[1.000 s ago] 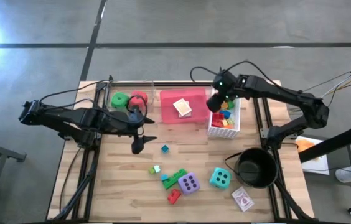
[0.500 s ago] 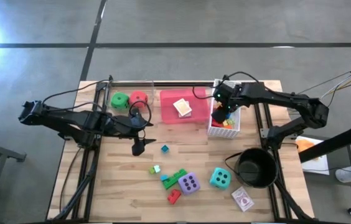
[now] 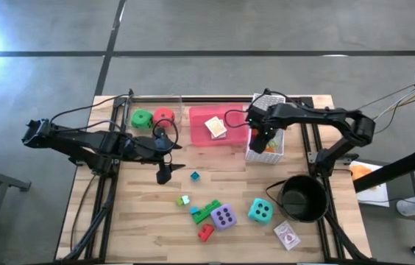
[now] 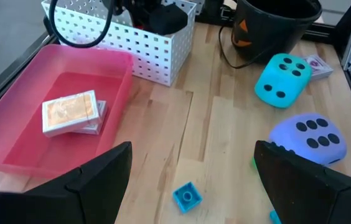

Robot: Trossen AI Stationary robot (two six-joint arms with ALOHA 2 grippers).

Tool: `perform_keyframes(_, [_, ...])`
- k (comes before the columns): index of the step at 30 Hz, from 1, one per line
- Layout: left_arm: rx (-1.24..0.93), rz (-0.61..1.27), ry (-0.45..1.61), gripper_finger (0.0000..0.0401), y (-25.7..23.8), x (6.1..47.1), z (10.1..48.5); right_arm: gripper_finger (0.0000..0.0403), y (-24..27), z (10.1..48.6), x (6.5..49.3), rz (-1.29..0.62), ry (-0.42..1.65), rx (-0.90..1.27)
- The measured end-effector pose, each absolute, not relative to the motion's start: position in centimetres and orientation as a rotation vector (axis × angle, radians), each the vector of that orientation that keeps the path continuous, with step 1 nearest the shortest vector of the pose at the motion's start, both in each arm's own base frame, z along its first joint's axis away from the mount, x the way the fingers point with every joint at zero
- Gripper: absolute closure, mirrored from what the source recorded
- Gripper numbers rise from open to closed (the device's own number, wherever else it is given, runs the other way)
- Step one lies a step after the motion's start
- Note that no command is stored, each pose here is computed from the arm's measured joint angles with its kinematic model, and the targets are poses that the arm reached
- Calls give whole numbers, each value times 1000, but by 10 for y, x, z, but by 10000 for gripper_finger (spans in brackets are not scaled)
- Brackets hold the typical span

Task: Pick & Place Toys
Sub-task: Put the small red game piece into the white bin

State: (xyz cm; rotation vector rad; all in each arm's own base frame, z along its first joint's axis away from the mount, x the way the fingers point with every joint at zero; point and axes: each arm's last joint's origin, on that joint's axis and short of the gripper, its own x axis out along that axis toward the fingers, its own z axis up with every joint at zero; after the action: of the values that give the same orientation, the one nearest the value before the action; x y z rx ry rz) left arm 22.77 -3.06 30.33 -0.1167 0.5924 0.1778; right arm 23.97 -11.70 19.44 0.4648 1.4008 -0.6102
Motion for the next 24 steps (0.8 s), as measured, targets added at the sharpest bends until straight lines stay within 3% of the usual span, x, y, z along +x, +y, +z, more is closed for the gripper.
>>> perform_keyframes(24, [-114,177,595,64,-31,228,303,270,-118,188,246,-522,1394,471])
